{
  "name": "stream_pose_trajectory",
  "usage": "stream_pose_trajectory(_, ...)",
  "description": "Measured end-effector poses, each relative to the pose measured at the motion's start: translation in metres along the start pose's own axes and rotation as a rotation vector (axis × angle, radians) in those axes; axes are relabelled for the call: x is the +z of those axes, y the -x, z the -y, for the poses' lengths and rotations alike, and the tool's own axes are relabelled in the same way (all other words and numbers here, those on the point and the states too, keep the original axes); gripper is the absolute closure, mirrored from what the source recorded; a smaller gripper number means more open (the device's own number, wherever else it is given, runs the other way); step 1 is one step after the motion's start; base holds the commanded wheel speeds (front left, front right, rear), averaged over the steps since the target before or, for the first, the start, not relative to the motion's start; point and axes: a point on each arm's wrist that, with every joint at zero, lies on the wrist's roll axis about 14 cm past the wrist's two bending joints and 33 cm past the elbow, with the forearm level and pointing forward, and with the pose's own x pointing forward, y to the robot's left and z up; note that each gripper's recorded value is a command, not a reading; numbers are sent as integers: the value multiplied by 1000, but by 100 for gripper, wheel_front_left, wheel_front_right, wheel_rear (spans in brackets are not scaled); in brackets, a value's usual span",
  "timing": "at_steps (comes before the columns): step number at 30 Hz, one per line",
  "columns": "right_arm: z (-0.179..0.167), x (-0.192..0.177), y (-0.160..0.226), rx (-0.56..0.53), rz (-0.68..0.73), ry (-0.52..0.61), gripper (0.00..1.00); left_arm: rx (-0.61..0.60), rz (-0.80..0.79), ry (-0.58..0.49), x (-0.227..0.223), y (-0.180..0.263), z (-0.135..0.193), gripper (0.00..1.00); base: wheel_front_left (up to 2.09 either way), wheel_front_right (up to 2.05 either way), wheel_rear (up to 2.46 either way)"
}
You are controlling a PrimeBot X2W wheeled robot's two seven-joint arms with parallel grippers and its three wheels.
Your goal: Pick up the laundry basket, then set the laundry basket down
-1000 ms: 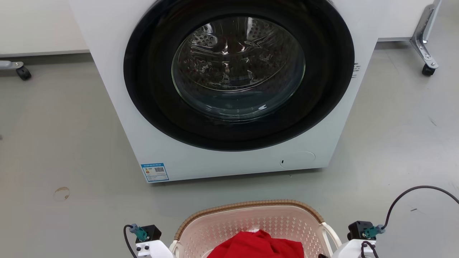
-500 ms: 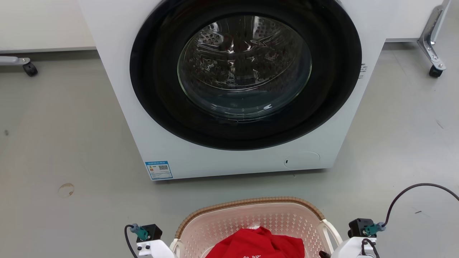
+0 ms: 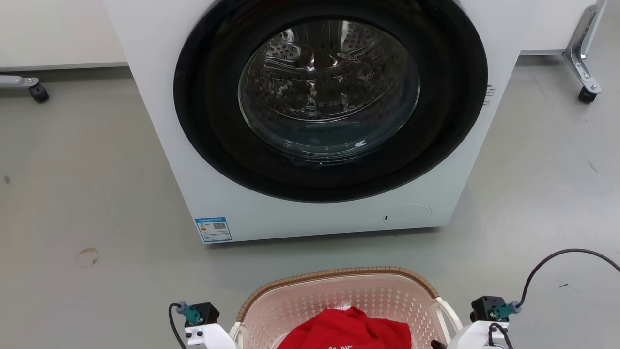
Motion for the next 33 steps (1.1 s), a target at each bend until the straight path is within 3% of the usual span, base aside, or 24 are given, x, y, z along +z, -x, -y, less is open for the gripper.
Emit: stream_pose_trajectory(33,-2,-2,0,5,-8,8,100,6,-1,-8,-1,1,-2,100,0,0,0)
